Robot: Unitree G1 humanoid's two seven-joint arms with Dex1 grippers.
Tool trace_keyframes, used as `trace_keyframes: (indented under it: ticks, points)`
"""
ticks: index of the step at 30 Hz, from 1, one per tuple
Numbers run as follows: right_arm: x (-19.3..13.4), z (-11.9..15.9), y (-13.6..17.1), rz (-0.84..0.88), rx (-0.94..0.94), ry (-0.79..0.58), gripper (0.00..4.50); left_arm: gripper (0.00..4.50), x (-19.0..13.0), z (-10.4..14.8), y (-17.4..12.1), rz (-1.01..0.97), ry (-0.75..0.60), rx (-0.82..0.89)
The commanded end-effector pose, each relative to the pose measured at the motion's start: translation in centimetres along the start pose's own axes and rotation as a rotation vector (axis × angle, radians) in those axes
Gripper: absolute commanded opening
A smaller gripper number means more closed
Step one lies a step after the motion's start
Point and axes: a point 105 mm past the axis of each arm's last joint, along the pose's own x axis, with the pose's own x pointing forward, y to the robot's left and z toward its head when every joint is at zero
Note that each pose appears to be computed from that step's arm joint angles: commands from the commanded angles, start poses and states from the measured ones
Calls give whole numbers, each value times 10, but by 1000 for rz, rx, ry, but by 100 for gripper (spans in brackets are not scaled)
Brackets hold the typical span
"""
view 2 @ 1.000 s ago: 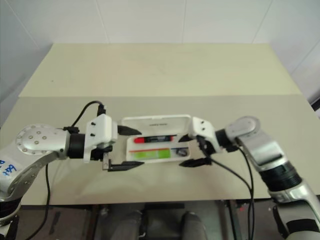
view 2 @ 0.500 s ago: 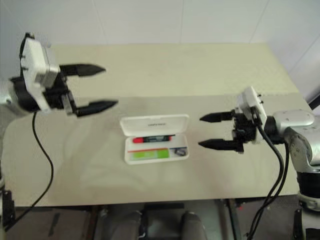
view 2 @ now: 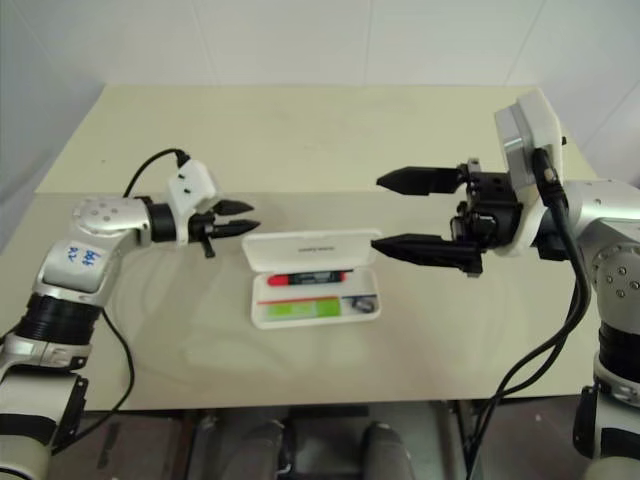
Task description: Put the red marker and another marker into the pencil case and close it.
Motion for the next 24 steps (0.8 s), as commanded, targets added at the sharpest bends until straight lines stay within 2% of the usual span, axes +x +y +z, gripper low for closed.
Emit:
trace_keyframes:
  ticks: [1,4,8,10,14,20,24]
  points:
    - [-1,10,1,-25,-68,13,450,11,0,22,3,3,-59,67]
    - [-2,9,1,-25,-70,27,450,4,3,25,-5,-34,-82,67]
    - [-5,4,-1,-34,-71,52,450,4,-4,44,-23,-105,-201,133]
    - [-6,2,-2,-37,-69,60,450,4,-7,45,-35,-149,-200,163]
    - [-7,-2,-3,-34,-66,74,450,4,-12,33,-57,-210,-130,222]
    - [-7,-4,-4,-32,-67,89,450,4,-20,23,-71,-235,-53,253]
    - [-4,-5,-5,-22,-68,93,450,4,-12,5,-82,-243,30,311]
